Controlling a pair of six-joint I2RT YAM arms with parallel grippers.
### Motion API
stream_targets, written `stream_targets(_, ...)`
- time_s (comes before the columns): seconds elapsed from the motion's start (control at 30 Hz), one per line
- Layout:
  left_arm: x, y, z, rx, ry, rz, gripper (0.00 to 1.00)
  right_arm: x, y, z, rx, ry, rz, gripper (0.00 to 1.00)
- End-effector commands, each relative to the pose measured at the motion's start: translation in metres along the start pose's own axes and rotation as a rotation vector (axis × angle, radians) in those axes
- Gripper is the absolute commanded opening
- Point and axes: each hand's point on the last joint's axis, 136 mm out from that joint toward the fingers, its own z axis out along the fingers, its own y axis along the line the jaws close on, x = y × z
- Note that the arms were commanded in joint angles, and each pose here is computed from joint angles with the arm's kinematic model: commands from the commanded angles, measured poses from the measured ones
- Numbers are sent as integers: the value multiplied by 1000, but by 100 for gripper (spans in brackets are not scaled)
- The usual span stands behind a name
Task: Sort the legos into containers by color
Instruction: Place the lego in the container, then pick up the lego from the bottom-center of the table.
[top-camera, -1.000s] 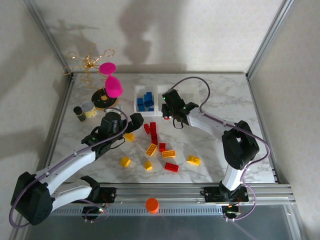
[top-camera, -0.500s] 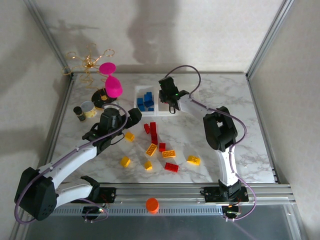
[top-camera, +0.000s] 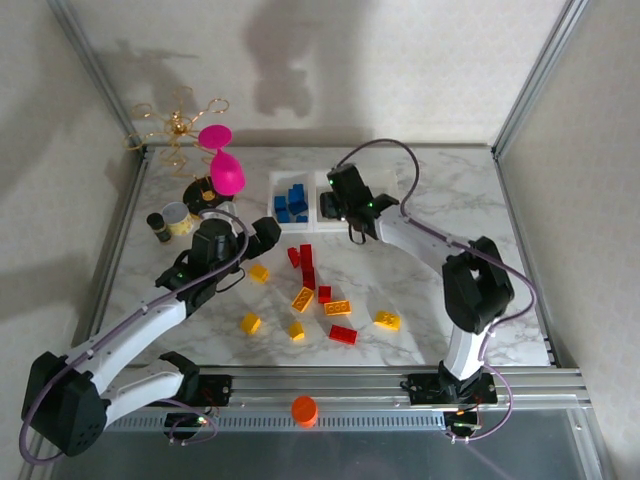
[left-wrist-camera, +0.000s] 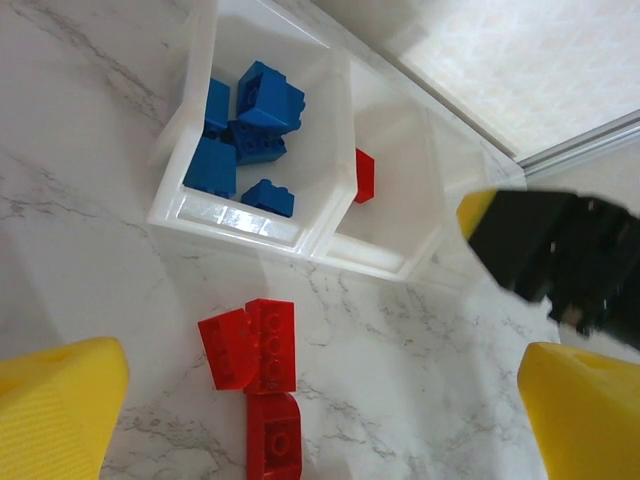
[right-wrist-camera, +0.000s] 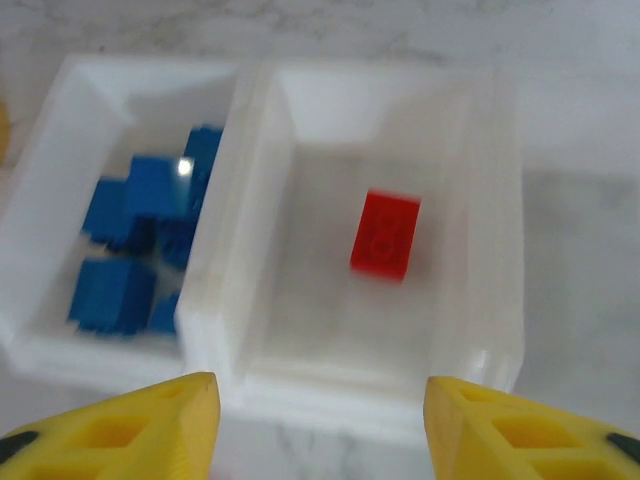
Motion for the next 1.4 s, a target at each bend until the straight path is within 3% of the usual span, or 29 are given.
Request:
stream_targets(0.0, 17, 10, -7, -20, 54, 26, 100, 47, 15, -19, -31, 114, 13, 60)
stream_targets(0.33, 47, 31, -14, -65, 148, 40, 100, 147, 34, -52, -48, 286, 102, 71)
stream_targets(0.6, 55, 33, -8, -62, 164, 25, 100, 188, 63, -54, -109, 350, 132, 74)
stream_targets(1.1, 56, 33, -2, -67, 165, 32, 100, 208, 57, -33, -40, 385, 101, 53)
stream_targets(1.37, 52, 29, 0, -60, 159, 34, 100, 204, 54, -34, -19, 379, 81, 34)
